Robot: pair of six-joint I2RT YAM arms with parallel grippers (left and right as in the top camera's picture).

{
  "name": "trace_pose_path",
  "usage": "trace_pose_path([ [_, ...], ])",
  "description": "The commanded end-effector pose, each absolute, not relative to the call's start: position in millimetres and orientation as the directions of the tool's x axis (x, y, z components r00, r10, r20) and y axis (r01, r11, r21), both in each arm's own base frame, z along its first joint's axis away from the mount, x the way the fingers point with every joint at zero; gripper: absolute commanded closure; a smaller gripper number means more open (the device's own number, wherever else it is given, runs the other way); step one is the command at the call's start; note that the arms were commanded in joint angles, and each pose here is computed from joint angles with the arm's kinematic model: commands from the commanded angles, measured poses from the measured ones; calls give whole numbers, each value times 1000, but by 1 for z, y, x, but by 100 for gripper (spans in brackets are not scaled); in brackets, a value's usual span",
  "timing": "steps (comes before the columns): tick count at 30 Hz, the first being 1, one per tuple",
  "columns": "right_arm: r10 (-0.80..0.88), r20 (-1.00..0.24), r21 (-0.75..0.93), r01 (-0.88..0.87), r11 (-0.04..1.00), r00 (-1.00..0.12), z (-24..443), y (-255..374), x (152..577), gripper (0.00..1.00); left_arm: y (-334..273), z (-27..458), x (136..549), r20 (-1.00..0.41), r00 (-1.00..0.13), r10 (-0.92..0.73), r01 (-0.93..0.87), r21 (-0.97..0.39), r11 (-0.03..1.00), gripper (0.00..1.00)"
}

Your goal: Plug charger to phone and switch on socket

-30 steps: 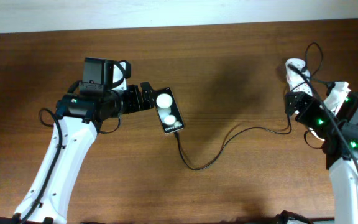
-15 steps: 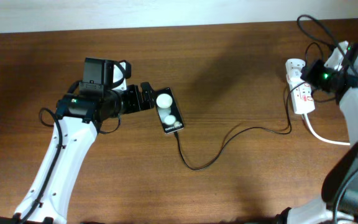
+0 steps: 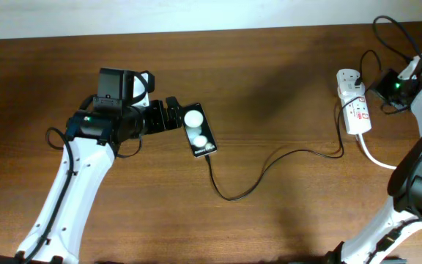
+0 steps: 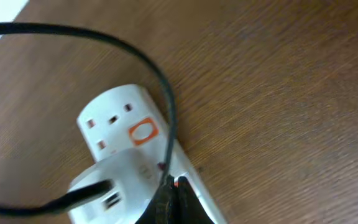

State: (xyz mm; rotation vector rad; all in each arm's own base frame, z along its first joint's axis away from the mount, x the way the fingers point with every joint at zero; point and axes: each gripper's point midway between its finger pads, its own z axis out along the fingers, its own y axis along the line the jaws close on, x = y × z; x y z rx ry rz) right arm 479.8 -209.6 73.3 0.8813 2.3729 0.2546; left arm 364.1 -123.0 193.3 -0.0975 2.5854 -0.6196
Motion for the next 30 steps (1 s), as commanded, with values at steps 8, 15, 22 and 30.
trace_pose_path([
  [8, 663, -416, 364, 555, 748, -622, 38, -211, 485, 96, -122, 195, 366, -446, -880, -165, 51, -434, 899, 1],
  [15, 649, -397, 356, 543, 761, -649, 26, -201, 486, 96, -122, 195, 366, -446, -879, -165, 51, -434, 899, 1],
  [22, 627, -370, 367, 512, 776, -685, 16, -178, 492, 96, -122, 195, 366, -446, -880, -165, 51, -434, 900, 1],
  [30, 632, -314, 358, 528, 770, -709, 9, -169, 481, 96, -122, 195, 366, -446, -880, -165, 51, -434, 900, 1],
])
